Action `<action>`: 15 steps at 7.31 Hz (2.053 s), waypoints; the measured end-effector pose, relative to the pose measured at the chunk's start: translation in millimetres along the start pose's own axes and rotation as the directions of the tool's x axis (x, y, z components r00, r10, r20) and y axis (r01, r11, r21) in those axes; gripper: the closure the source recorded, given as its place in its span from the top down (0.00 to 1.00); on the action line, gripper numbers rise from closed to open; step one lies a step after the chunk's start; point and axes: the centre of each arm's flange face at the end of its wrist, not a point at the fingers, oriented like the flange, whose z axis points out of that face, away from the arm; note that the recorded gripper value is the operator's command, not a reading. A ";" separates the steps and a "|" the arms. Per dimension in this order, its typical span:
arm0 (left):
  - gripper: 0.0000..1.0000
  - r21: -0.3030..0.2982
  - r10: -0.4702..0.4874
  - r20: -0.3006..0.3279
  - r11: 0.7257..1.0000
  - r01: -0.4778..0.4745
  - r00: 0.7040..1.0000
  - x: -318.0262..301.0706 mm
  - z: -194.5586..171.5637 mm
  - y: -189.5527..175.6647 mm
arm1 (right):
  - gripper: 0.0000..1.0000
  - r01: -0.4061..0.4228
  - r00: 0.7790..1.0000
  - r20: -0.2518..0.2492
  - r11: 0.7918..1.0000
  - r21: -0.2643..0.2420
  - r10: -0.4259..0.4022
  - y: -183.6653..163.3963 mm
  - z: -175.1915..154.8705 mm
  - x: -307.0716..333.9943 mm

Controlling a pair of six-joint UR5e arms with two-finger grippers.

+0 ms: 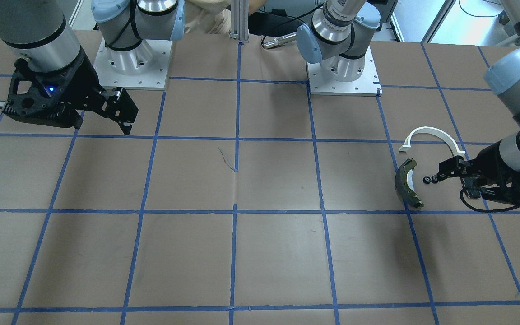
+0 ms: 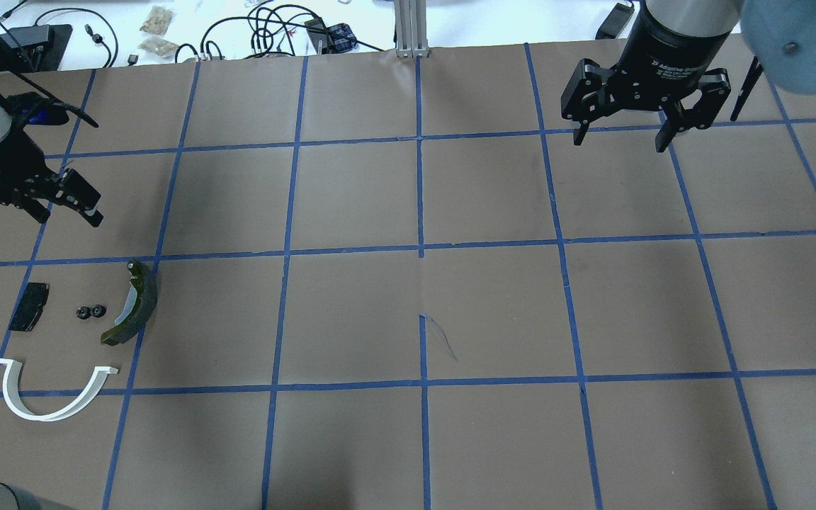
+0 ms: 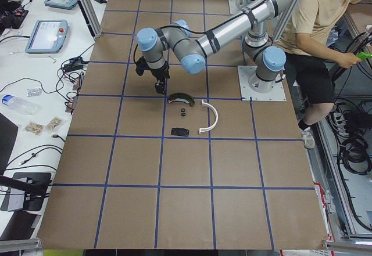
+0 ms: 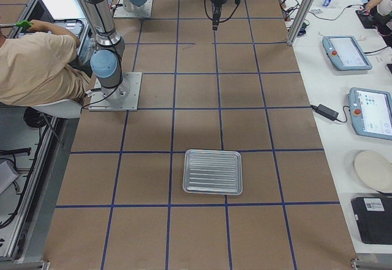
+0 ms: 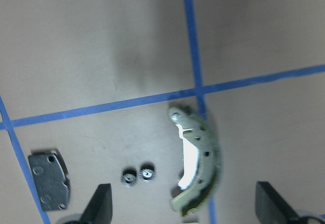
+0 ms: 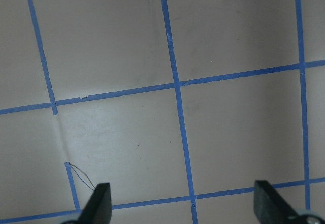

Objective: Place bearing gear from tray to pile

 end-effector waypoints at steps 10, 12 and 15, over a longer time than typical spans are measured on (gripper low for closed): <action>1.00 0.166 -0.043 -0.029 0.985 0.047 0.999 240.9 -89.3 45.5 | 1.00 0.003 1.000 0.002 0.999 0.032 -0.003 -0.1 -5.7 0.1; 1.00 0.156 -0.023 0.007 0.987 0.022 1.000 247.4 -81.7 54.5 | 1.00 -0.003 1.000 0.006 0.999 0.032 0.003 0.4 -4.6 -2.0; 1.00 0.158 -0.029 0.020 0.987 0.026 0.999 244.3 -84.5 65.7 | 1.00 -0.008 1.000 0.012 0.999 0.033 0.008 0.9 -3.5 -7.4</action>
